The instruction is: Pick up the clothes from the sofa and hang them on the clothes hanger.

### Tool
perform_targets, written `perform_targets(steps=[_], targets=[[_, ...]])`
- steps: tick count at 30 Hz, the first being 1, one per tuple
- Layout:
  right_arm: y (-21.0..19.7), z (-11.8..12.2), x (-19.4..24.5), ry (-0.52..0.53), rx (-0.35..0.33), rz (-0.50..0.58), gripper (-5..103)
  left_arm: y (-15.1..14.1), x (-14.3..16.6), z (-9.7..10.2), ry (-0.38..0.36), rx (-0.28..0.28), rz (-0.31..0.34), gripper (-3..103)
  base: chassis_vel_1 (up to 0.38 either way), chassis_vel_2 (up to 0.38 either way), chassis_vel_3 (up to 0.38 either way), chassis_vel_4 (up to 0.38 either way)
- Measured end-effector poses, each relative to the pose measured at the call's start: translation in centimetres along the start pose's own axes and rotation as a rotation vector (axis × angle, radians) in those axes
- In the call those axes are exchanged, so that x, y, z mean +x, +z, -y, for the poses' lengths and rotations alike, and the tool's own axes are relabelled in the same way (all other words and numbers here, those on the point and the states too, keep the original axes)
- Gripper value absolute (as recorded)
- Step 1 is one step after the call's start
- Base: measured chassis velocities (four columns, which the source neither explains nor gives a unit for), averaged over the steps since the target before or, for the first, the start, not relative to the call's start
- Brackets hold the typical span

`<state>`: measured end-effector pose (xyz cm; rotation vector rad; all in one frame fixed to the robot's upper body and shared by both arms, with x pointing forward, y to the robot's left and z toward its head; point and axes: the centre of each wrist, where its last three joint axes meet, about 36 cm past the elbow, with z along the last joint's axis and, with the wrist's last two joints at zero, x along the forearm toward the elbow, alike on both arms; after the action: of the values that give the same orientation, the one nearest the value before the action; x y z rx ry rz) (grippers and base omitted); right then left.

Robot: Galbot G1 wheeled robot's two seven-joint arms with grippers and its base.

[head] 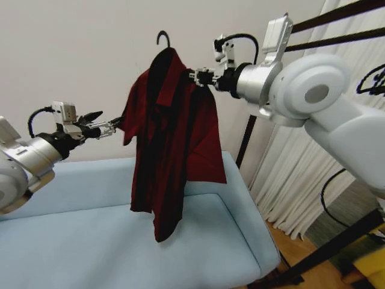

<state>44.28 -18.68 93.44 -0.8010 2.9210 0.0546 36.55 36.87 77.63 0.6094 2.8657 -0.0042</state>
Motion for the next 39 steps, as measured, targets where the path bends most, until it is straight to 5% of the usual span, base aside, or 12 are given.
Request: perform_targets(steps=[20, 25, 34, 39], targets=[[-12.6, 1.6, -2.7, 0.544, 0.006, -0.007, 2, 1.6, 0.2, -3.4, -0.034, 0.082, 0.038, 100, 0.000, 0.000, 0.000, 0.000], [-13.2, 2.1, -4.8, 0.663, 0.025, -0.024, 2, 2.1, 0.3, -3.9, -0.046, 0.106, 0.065, 100, 0.000, 0.000, 0.000, 0.000], [-14.1, 4.2, -10.3, 1.005, -0.072, 0.049, 2, 5.6, 0.3, -3.7, -0.044, 0.172, 0.056, 100, 0.000, 0.000, 0.000, 0.000], [-12.2, 5.0, -11.4, 1.097, -0.088, 0.054, 2, 6.1, 0.2, -3.8, -0.039, 0.181, 0.052, 100, 0.000, 0.000, 0.000, 0.000]])
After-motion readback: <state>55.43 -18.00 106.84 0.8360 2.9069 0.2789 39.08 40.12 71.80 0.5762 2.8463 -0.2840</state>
